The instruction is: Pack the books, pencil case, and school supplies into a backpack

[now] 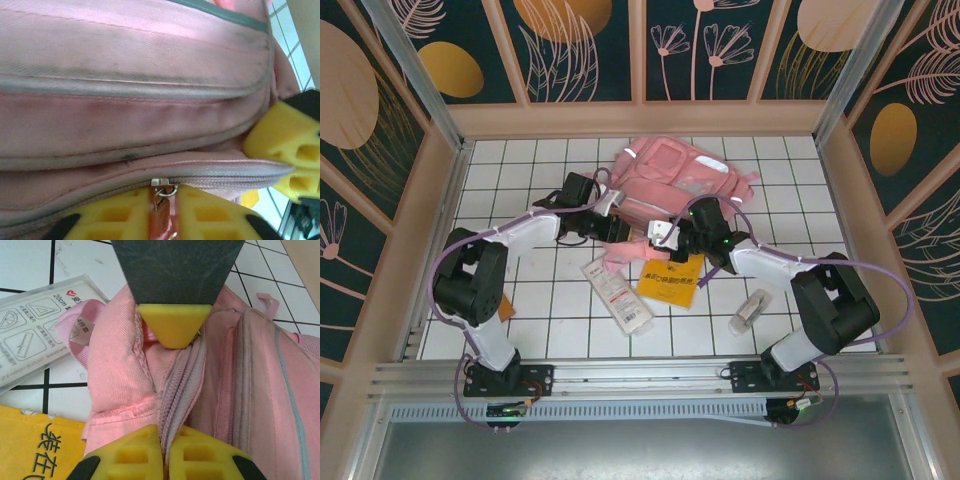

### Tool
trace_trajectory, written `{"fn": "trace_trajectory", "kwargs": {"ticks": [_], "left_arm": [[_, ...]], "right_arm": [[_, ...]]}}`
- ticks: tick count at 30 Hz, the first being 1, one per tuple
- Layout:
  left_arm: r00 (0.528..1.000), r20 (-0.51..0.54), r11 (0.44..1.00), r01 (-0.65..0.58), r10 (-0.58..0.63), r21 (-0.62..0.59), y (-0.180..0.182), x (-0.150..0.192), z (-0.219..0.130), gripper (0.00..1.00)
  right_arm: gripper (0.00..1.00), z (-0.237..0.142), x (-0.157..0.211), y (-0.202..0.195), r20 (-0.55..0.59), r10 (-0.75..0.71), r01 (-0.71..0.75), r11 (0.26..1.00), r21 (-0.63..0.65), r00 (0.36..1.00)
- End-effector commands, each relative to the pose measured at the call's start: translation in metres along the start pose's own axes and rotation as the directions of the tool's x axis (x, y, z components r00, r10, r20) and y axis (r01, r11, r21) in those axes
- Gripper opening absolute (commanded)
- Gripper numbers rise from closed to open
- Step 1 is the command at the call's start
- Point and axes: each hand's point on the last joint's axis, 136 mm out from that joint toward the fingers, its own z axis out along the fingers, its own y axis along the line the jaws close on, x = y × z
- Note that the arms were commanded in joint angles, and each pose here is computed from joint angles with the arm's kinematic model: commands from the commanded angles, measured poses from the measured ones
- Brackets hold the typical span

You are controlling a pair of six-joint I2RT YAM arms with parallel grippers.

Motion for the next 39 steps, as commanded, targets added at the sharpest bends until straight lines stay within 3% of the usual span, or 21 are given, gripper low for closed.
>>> {"fn": "trace_trajectory", "kwargs": {"ticks": [1,6,11,13,16,17,19,22,26,30,35,37,39], "left_arm": [[0.996,0.08,0.996,-0.041,0.047,-0.076,0.01,-0.024,-0.005,0.0],[0.982,0.157,0.98,-0.073,0.103,-0.187,0.025,-0.036,-0.032,0.0],[0.962,0.271,0.949,0.042,0.046,-0.311,0.07,-0.044,-0.07,0.0],[0.961,0.251,0.925,-0.015,0.119,-0.38,0.081,-0.04,-0.074,0.0],[0.957,0.22,0.918,-0.092,0.189,-0.386,0.085,-0.033,-0.067,0.0],[0.955,0.226,0.927,-0.098,0.19,-0.363,0.081,-0.035,-0.064,0.0],[0.957,0.226,0.946,-0.107,0.182,-0.306,0.07,-0.028,-0.056,0.0],[0.934,0.264,0.957,-0.182,0.24,-0.226,0.034,-0.032,-0.051,0.0],[0.906,0.321,0.961,-0.253,0.276,-0.112,-0.013,-0.038,-0.046,0.0],[0.889,0.375,0.963,-0.266,0.263,-0.046,-0.037,-0.043,-0.053,0.0],[0.871,0.389,0.953,-0.294,0.301,-0.078,-0.039,-0.038,-0.061,0.0],[0.867,0.366,0.941,-0.318,0.339,-0.116,-0.034,-0.034,-0.062,0.0],[0.859,0.344,0.925,-0.344,0.379,-0.159,-0.029,-0.03,-0.064,0.0]], "right_arm": [[0.0,-0.012,-0.044,-0.018,0.135,-0.108,0.099,0.992,0.076,0.985],[0.0,-0.011,-0.028,-0.023,0.061,-0.127,0.12,0.987,0.11,0.99],[0.0,-0.008,-0.008,-0.02,-0.022,-0.165,0.167,0.98,0.108,0.986],[0.0,-0.008,0.0,-0.02,-0.047,-0.172,0.177,0.978,0.115,0.984],[0.0,-0.009,0.004,-0.025,-0.052,-0.155,0.161,0.977,0.141,0.987],[0.01,-0.008,0.002,-0.029,-0.048,-0.137,0.142,0.978,0.153,0.989],[0.26,-0.009,-0.01,-0.038,-0.003,-0.063,0.063,0.982,0.179,0.998],[0.43,-0.013,-0.046,-0.038,0.145,0.08,-0.096,0.989,0.108,0.986],[0.47,-0.002,-0.074,-0.022,0.189,0.156,-0.159,0.987,0.0,0.97],[0.5,0.02,-0.065,-0.017,0.123,0.217,-0.217,0.976,-0.012,0.968],[0.48,0.036,-0.026,-0.014,-0.063,0.256,-0.255,0.967,0.023,0.965],[0.34,0.035,-0.012,-0.013,-0.122,0.248,-0.246,0.969,0.032,0.961],[0.06,0.032,-0.005,-0.009,-0.159,0.227,-0.228,0.974,0.014,0.961]]}}
